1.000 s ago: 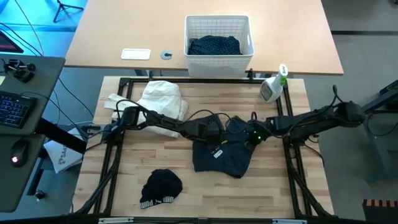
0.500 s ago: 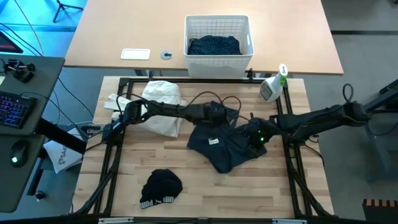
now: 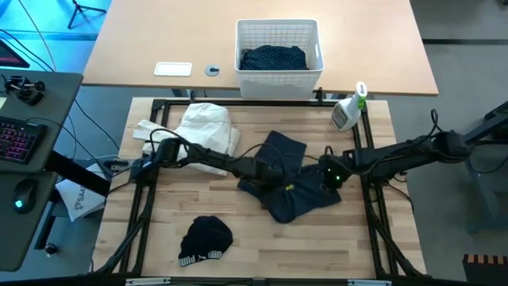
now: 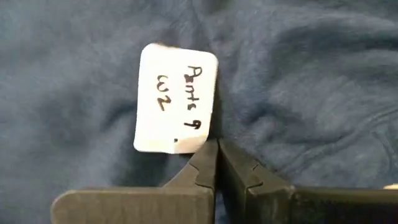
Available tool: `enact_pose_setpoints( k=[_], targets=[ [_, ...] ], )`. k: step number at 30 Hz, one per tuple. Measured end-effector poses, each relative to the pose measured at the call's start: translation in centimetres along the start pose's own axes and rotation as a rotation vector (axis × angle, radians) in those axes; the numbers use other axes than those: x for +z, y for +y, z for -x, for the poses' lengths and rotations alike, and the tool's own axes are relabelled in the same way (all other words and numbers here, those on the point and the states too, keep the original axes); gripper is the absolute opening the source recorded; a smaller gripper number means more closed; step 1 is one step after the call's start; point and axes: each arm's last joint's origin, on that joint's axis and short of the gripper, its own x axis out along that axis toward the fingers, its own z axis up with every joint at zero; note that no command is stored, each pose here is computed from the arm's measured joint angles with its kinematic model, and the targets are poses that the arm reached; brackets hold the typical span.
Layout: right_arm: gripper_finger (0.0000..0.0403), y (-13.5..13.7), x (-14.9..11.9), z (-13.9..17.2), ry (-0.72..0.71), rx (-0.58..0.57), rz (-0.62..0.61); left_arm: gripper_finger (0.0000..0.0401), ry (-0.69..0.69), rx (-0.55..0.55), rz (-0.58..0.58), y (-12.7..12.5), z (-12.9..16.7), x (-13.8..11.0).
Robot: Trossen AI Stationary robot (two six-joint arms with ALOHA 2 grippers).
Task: Fold laundry
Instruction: Fold the blue shorts
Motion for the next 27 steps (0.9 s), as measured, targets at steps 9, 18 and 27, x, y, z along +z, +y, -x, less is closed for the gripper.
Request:
enact_pose_setpoints(
  k=[9, 18, 27],
  targets=[
    [0.0000, 2.5, -1.8, -0.3, 0.082, 0.093, 0.189, 0.0000, -0.022, 0.274, -0.274, 3.5, 3.3, 2.1],
    [0.0000, 5.1, -1.4, 3.6, -0.157, -0.045, 0.383, 0.0000, -0.081, 0.033, -0.251, -1.7, 8.9, -0.3],
    [0.0000, 5.3, -0.8, 2.6, -0.199, -0.103, 0.534, 0.0000, -0.185, -0.151, -0.005, -4.2, 2.6, -3.7]
  ],
)
